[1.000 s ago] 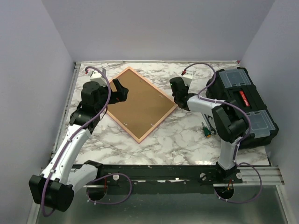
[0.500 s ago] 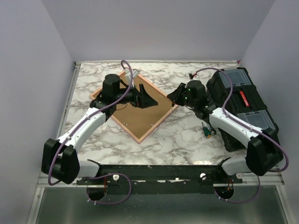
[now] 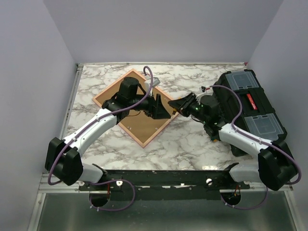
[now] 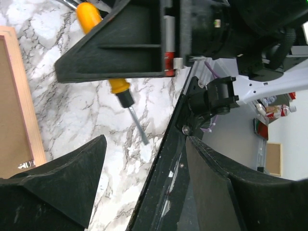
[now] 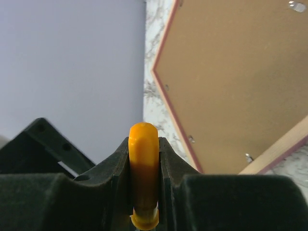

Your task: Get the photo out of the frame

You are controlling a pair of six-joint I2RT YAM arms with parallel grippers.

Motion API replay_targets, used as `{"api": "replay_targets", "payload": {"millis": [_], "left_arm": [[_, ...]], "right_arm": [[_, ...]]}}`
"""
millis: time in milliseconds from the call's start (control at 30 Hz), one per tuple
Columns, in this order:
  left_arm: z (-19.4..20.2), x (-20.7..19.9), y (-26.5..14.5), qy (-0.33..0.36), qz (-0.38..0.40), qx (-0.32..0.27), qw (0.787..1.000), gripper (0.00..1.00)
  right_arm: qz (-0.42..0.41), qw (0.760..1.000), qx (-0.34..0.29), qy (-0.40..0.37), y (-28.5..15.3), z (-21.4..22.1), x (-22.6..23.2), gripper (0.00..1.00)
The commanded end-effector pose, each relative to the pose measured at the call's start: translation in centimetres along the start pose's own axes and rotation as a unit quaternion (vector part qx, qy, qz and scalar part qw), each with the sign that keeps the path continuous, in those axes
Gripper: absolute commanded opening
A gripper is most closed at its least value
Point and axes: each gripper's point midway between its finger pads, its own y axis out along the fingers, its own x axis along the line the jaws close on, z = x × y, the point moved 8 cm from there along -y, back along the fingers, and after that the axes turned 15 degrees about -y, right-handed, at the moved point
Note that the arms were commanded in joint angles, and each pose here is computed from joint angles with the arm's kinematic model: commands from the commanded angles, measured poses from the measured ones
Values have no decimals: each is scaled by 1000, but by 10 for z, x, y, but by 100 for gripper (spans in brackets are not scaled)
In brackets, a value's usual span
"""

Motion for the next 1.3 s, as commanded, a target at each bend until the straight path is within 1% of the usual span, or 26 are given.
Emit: {"api": "replay_targets", "payload": {"millis": [0, 100, 233, 267, 333, 400, 433, 467, 500, 533, 600, 733, 833, 867, 900, 933, 967, 1033, 1100, 1133, 1167, 1200, 1233, 1267], "left_arm": [[-1, 4, 2, 8, -27, 7, 1000, 69], [0, 4, 5, 3, -21, 17, 1000, 72], [1, 2, 8, 1, -4, 25, 1000, 71], [2, 2, 8, 2, 0, 27, 1000, 69], [2, 2, 9, 3, 4, 29, 1000, 59], [2, 2, 9, 2, 5, 31, 1000, 47], [2, 2, 9, 3, 5, 32, 999, 39], [2, 2, 9, 5, 3, 32, 999, 30], [1, 1, 8, 9, 3, 32, 999, 17], [1, 1, 7, 12, -1, 31, 999, 0], [1, 1, 5, 21, -8, 28, 999, 0], [0, -5, 2, 41, 6, 41, 998, 0], [1, -11, 1, 51, 29, 57, 997, 0], [1, -14, -1, 56, 37, 60, 996, 0], [1, -17, -3, 62, 42, 61, 995, 0], [2, -19, -4, 69, 45, 62, 995, 0], [2, -21, -6, 75, 50, 62, 994, 0], [4, -24, -7, 83, 59, 66, 993, 0], [7, -26, -5, 87, 68, 75, 991, 0], [9, -27, -3, 88, 69, 82, 990, 0], [10, -27, -2, 88, 68, 87, 990, 0], [11, -26, 0, 88, 64, 91, 990, 0], [12, -25, 1, 89, 62, 93, 990, 0], [12, -24, 1, 90, 58, 95, 990, 0]], "right_arm": [[-98, 993, -42, 41, -14, -15, 34, 1], [-123, 991, -37, 49, -13, -13, 42, 1], [-141, 988, -35, 44, -9, -3, 51, 1], [-145, 988, -35, 44, -8, -2, 53, 1], [-154, 986, -35, 44, -7, 1, 55, 1], [-156, 986, -35, 46, -6, 2, 55, 1], [-158, 986, -33, 42, -6, 3, 55, 1], [-157, 986, -31, 38, -7, 3, 55, 1], [-153, 987, -27, 29, -7, 4, 54, 1], [-150, 988, -23, 17, -9, 4, 55, 3], [-129, 991, -9, -26, -14, 4, 52, 15], [-96, 986, 38, -133, -31, -5, 39, 46], [-126, 969, 88, -193, -47, -17, 34, 69], [-136, 963, 107, -207, -52, -20, 32, 75], [-153, 956, 131, -213, -56, -21, 30, 79], [-172, 949, 145, -222, -58, -24, 31, 80], [-193, 940, 176, -218, -61, -21, 30, 80], [-223, 928, 209, -214, -62, -18, 30, 78], [-251, 919, 220, -208, -61, -16, 32, 77], [-273, 913, 223, -205, -61, -16, 35, 74], [-293, 907, 223, -205, -60, -16, 37, 70], [-310, 902, 228, -199, -60, -16, 39, 64], [-319, 898, 232, -194, -60, -16, 39, 56], [-321, 897, 233, -193, -58, -16, 39, 52]]}}
